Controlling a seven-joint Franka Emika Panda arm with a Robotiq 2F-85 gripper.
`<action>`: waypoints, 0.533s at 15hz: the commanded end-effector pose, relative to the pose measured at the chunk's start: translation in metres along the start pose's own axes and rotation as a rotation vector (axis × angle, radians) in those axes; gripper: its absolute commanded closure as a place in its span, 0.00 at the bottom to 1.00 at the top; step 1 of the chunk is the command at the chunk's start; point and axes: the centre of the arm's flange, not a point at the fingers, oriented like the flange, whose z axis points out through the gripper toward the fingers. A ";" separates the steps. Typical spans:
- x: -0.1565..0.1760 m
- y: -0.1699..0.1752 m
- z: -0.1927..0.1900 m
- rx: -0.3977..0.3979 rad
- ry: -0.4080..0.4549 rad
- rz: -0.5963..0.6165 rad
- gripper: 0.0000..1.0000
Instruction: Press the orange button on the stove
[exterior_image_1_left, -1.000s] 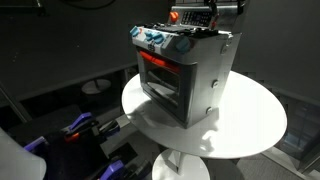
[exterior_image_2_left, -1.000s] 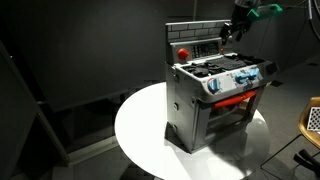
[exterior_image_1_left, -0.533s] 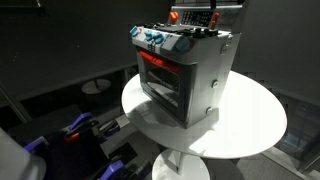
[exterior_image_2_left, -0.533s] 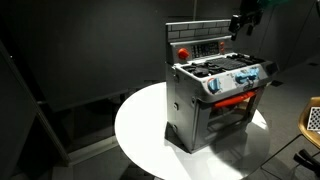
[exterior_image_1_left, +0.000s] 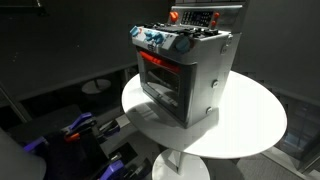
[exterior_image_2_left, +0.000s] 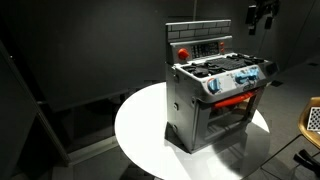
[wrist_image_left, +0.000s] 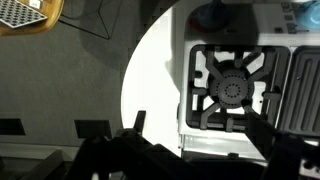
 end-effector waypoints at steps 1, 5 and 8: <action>-0.033 0.005 -0.014 0.011 -0.019 -0.064 0.00; -0.066 0.006 -0.016 0.014 -0.024 -0.096 0.00; -0.093 0.003 -0.011 0.025 -0.021 -0.095 0.00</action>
